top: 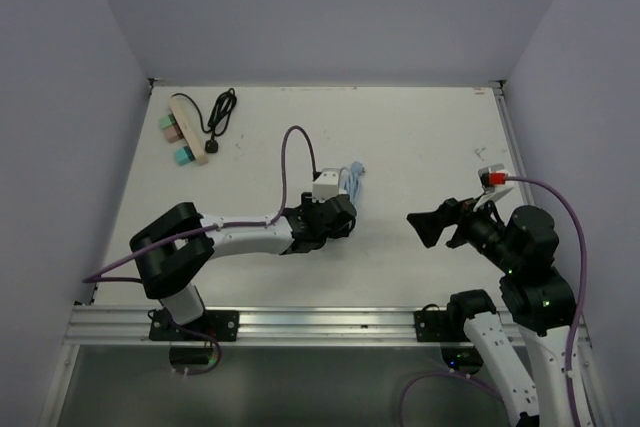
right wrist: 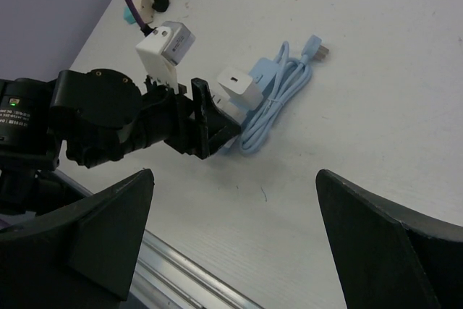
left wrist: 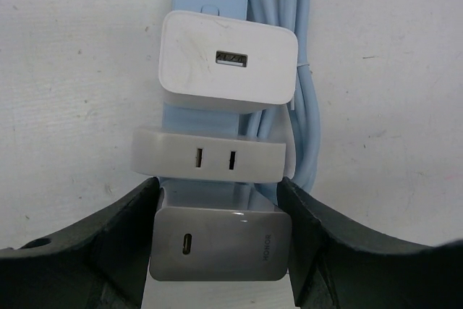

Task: Pull the plug off the socket

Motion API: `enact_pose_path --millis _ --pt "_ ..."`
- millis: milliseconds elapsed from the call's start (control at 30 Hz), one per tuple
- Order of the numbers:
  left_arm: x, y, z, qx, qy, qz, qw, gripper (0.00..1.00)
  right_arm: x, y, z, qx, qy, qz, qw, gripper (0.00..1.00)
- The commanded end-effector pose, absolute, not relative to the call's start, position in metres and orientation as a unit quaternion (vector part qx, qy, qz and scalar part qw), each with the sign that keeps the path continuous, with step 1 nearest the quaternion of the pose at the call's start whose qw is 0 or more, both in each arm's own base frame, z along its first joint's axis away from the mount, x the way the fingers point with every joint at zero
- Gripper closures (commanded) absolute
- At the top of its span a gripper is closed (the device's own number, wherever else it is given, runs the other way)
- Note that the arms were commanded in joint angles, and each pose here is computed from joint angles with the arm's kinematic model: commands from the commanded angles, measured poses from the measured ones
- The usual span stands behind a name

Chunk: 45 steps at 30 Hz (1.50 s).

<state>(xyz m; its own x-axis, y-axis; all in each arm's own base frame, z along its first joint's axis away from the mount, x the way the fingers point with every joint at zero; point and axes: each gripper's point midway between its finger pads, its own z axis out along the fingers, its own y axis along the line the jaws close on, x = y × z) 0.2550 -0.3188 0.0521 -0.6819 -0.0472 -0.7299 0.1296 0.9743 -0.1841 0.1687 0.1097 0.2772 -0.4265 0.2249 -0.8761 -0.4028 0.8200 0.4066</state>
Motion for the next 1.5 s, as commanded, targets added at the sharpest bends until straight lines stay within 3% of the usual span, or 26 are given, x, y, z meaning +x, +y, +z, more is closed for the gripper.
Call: enact_pose_path --millis 0,33,133,267,1100,1467 --pt "0.194 -0.324 0.021 0.062 0.947 -0.110 0.297 0.43 0.164 0.110 0.269 -0.047 0.797 0.299 0.522 0.01" --pt "0.194 -0.326 0.029 0.063 0.944 -0.117 0.302 0.33 0.165 0.110 0.266 -0.044 0.800 0.300 0.518 0.01" --pt "0.196 -0.329 0.043 0.061 0.939 -0.127 0.312 0.14 0.167 0.110 0.260 -0.031 0.804 0.302 0.511 0.01" --pt "0.198 -0.330 0.059 0.061 0.936 -0.130 0.323 0.03 0.169 0.119 0.251 -0.028 0.807 0.327 0.491 0.01" --pt "0.197 -0.282 0.135 0.040 0.901 -0.160 0.401 0.00 0.187 0.132 0.192 0.041 0.834 0.365 0.411 0.01" --pt "0.189 -0.266 0.132 0.027 0.896 -0.180 0.405 0.00 0.198 0.131 0.160 0.093 0.854 0.356 0.368 0.01"
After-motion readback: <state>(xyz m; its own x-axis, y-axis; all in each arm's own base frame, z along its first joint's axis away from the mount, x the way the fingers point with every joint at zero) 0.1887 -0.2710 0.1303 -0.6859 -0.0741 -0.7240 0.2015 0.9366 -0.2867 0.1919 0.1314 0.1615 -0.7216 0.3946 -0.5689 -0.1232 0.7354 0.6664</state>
